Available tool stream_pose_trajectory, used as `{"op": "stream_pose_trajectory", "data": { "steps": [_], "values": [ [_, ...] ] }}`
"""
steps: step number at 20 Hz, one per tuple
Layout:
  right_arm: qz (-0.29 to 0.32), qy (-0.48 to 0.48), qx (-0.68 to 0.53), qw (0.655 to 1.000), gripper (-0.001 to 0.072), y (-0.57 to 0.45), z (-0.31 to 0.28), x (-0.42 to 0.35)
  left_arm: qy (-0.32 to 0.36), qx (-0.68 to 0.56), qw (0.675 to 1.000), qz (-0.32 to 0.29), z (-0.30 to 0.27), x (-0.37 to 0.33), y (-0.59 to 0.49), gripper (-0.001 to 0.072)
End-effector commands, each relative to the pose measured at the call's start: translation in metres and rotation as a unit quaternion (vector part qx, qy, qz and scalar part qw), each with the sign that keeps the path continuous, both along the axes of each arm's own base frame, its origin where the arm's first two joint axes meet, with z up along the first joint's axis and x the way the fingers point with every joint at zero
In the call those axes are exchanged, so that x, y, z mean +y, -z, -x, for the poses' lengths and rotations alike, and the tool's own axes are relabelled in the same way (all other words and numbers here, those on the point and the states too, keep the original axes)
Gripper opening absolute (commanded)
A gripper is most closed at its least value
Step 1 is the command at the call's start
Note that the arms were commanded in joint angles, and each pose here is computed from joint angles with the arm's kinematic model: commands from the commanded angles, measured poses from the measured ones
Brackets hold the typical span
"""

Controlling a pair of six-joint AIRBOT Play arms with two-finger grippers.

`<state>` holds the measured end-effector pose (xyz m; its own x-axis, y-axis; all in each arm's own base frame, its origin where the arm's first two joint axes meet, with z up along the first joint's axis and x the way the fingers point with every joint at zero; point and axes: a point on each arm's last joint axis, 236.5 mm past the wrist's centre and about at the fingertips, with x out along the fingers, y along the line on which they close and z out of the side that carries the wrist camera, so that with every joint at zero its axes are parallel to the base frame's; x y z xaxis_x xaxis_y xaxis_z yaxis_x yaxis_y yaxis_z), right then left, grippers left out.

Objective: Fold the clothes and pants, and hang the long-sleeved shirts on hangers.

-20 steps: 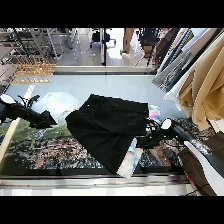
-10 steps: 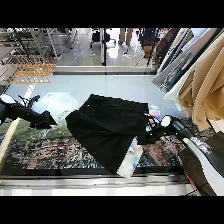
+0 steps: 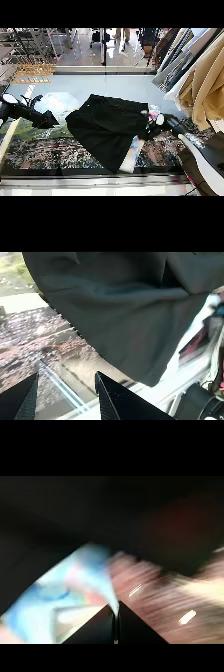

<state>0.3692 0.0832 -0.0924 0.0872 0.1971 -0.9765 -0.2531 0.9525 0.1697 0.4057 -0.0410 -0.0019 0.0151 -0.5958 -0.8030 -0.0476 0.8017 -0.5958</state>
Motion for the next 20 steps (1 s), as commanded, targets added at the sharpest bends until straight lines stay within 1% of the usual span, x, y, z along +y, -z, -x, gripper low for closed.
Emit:
{"op": "stream_pose_trajectory", "data": {
  "steps": [1,2,3,4,5,6,7,8,9,10,11,14,16,20],
  "values": [
    [0.065,0.127,-0.168,0.975,0.0013,-0.05,-0.099,-0.077,0.003,-0.001,1.0,0.009,0.0,-0.007,-0.002,0.0365],
    [0.049,0.17,-0.195,0.965,0.0015,-0.061,-0.118,-0.094,0.005,-0.001,1.0,0.015,0.0,-0.013,-0.003,0.0366],
    [0.032,0.2,-0.202,0.958,0.0017,-0.064,-0.129,-0.107,0.011,0.001,1.0,0.017,0.001,-0.019,-0.002,0.0366],
    [0.013,0.231,-0.188,0.955,0.0036,-0.062,-0.131,-0.12,0.011,0.002,1.0,0.016,0.0,-0.024,0.0,0.0366],
    [-0.011,0.259,-0.158,0.953,0.0232,-0.057,-0.124,-0.126,-0.003,0.006,1.0,0.014,-0.003,-0.028,0.004,0.0366],
    [-0.035,0.275,-0.117,0.954,0.0454,-0.053,-0.108,-0.132,-0.014,0.005,1.0,0.011,-0.006,-0.031,0.01,0.0367],
    [-0.06,0.257,-0.074,0.962,0.0536,-0.049,-0.087,-0.13,-0.022,0.007,1.0,0.009,-0.007,-0.034,0.016,0.0369],
    [-0.089,0.241,-0.023,0.966,0.0511,-0.046,-0.061,-0.127,-0.025,0.012,1.0,0.011,-0.005,-0.038,0.022,0.0384],
    [-0.113,0.238,0.016,0.965,0.0503,-0.045,-0.038,-0.125,-0.025,0.019,0.999,0.015,-0.001,-0.045,0.028,0.0431],
    [-0.138,0.241,0.043,0.96,0.0499,-0.044,-0.016,-0.122,-0.026,0.027,0.999,0.019,0.004,-0.051,0.035,0.0547],
    [-0.165,0.249,0.059,0.953,0.0499,-0.044,0.005,-0.116,-0.028,0.035,0.999,0.027,0.009,-0.06,0.042,0.0611],
    [-0.216,0.255,0.101,0.937,0.0502,-0.037,0.071,-0.091,-0.036,0.024,0.998,0.04,0.008,-0.081,0.058,0.061],
    [-0.221,0.252,0.118,0.935,0.0508,-0.029,0.095,-0.08,-0.048,0.001,0.998,0.027,-0.002,-0.087,0.067,0.0611],
    [-0.246,0.273,0.104,0.924,0.0507,-0.028,0.087,-0.072,-0.065,-0.035,0.997,0.014,-0.021,-0.102,0.07,0.061]
  ]
}}
